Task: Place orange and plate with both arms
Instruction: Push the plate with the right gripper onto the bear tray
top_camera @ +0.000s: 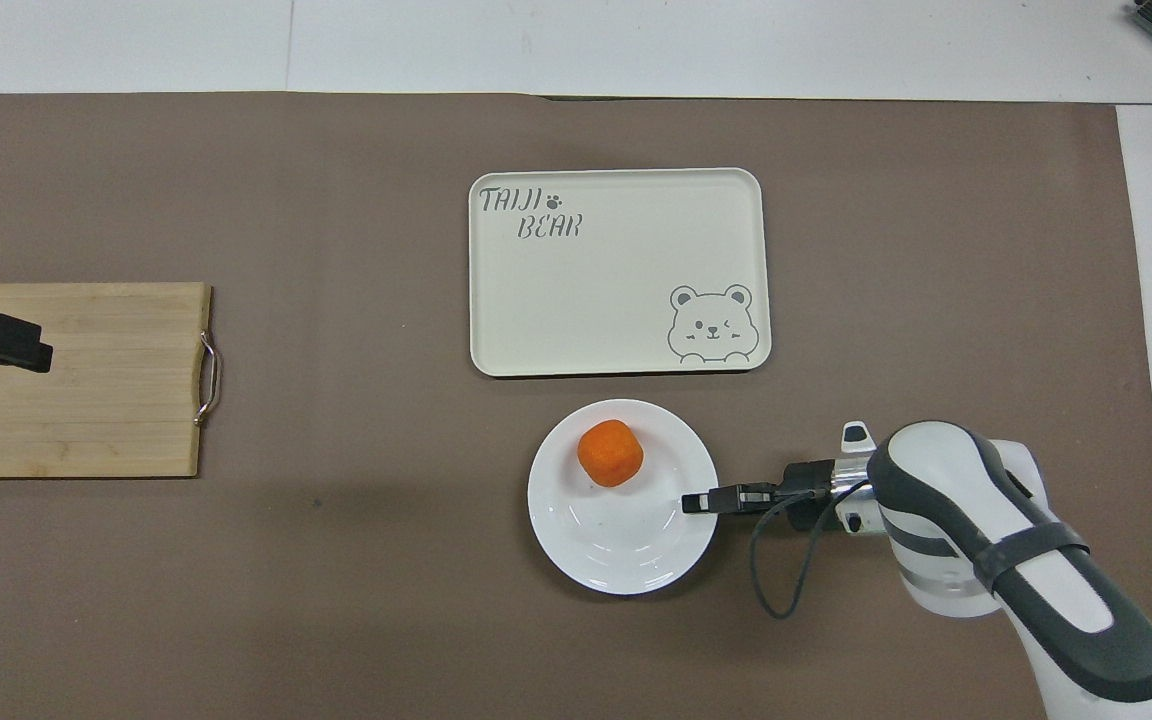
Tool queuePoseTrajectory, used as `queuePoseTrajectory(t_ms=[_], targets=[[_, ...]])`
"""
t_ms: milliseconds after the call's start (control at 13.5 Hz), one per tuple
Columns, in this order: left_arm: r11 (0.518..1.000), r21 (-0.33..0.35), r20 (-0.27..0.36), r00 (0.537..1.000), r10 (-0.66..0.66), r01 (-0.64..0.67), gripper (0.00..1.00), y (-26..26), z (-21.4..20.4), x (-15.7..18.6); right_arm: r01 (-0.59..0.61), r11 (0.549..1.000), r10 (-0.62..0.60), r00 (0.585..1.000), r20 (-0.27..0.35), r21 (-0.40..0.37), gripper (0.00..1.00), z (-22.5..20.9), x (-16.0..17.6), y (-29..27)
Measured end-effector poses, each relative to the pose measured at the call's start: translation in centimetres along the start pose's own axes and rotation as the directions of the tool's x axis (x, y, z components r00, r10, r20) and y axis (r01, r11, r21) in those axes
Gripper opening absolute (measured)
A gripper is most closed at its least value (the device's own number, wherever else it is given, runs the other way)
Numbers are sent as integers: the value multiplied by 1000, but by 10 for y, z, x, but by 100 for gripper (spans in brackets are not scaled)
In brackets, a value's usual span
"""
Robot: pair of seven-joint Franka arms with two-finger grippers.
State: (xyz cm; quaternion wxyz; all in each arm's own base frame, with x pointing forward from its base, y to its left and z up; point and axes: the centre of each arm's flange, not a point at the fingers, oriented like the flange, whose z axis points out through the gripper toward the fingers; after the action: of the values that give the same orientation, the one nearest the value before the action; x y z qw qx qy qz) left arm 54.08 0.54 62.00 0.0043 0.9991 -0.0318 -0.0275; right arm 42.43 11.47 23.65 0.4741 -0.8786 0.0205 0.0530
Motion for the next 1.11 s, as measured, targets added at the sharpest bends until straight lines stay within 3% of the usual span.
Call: queuePoseTrajectory(t_ms=[371,742,1114], targets=[[1000,0,0,1000,0,0,100,0,0,0,52,999,-52,998,-30,6,4,-8,19,-10],[1000,0,0,1000,0,0,100,0,0,0,58,996,-50,992,-119,68,4,-47,68,-15],[1000,0,0,1000,0,0,100,0,0,0,-97,992,112,972,-206,85,4,-79,130,-19]])
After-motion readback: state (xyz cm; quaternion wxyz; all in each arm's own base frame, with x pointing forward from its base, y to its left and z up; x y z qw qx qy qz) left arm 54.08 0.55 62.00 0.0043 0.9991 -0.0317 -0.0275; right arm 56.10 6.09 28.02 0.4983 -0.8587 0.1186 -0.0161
